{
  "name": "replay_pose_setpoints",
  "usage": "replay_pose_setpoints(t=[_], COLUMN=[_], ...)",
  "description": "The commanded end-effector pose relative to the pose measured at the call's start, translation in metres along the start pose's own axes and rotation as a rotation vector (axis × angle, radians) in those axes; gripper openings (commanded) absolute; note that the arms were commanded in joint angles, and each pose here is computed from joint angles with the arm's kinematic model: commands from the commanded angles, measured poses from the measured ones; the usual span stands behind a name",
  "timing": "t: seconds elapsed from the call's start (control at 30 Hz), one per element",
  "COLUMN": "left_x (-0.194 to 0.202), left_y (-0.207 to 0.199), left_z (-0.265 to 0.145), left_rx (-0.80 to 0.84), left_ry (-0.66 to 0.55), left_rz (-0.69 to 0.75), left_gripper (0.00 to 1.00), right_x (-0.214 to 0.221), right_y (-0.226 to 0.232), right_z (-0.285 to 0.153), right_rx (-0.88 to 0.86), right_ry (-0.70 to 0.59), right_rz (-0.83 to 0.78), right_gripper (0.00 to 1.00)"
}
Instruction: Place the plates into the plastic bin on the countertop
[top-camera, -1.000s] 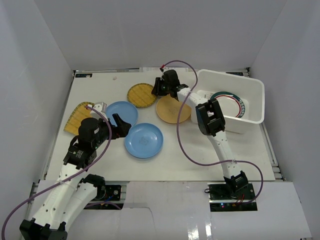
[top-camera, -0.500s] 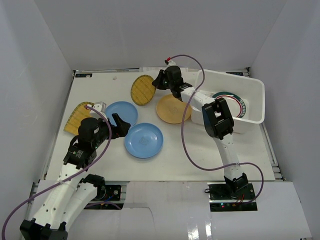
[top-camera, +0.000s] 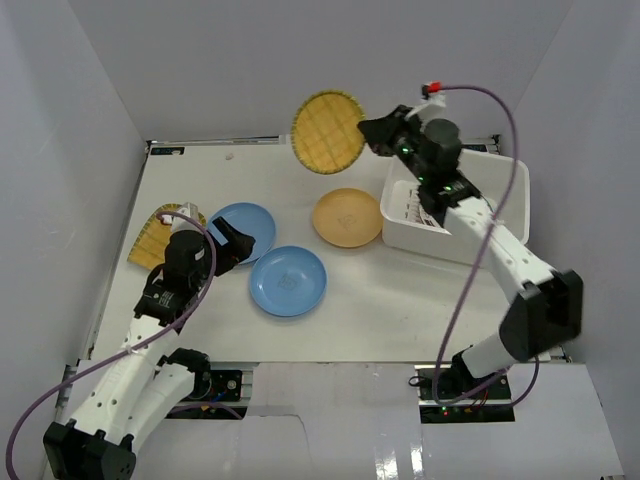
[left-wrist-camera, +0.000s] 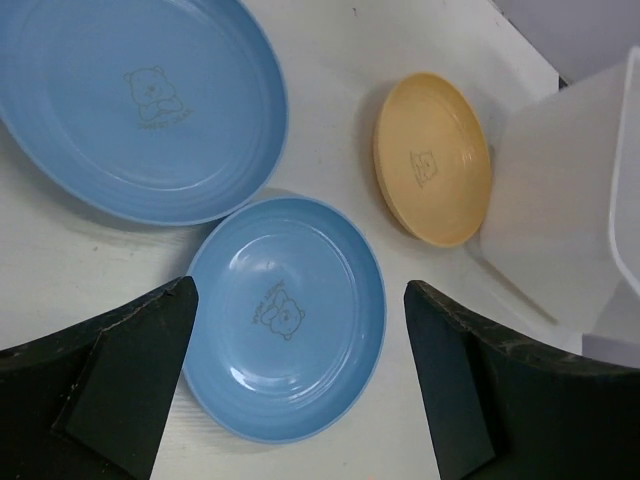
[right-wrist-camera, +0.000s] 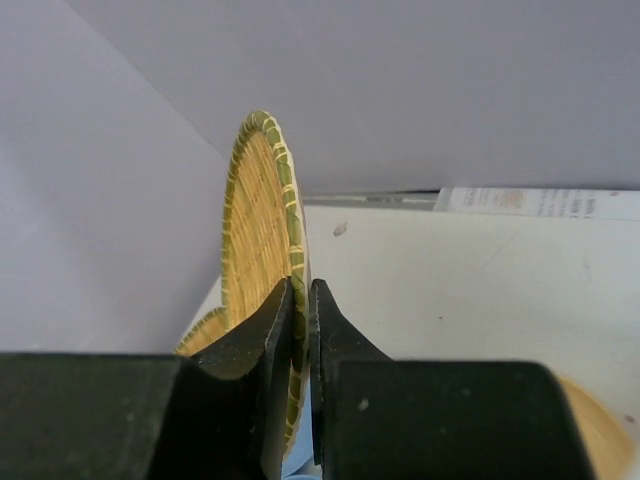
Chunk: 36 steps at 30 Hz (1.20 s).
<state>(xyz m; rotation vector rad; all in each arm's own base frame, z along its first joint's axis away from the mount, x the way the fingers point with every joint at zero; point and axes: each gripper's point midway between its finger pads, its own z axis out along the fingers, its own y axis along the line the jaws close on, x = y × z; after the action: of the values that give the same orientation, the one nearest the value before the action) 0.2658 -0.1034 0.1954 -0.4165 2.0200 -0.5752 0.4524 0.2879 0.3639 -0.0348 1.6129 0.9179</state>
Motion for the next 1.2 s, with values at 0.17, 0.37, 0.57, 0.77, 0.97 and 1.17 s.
replay_pose_setpoints(t=[0.17, 0.37, 0.57, 0.77, 0.97, 1.17], left_x=[-0.003, -0.002, 0.021, 0.001, 0.003, 0.001], left_y=[0.059, 0.103, 0.144, 0.17, 0.191, 0.203], left_z=[0.007, -0.009, 0.001, 0.007, 0.021, 0.035], left_rx=[-0.268, -0.464, -0.572, -0.621, -0.691, -0.678], left_ry=[-0.188, -0.264, -0.217, -0.294, -0.309, -0.343], left_rz=[-0.345, -0.41, -0.508, -0.603, -0.686, -0.761], left_gripper=[0.92, 0.93, 0.98, 0.98, 0.98, 0.98], right_x=[-0.056, -0.017, 0.004, 0.028, 0.038, 0.042], right_y=[-0.12, -0.186, -0.229, -0.256, -0.263, -0.257], right_z=[-0.18, -0.245, -0.254, -0.251, -0.247, -0.245], right_rx=[0.362, 0.518, 0.629, 0.685, 0.689, 0.651], right_ry=[-0.276, -0.273, -0.234, -0.164, -0.122, -0.088], right_rz=[0.091, 0.181, 0.235, 0.278, 0.277, 0.268], right_gripper=[0.08, 0.08, 0.08, 0.09, 0.34, 0.96])
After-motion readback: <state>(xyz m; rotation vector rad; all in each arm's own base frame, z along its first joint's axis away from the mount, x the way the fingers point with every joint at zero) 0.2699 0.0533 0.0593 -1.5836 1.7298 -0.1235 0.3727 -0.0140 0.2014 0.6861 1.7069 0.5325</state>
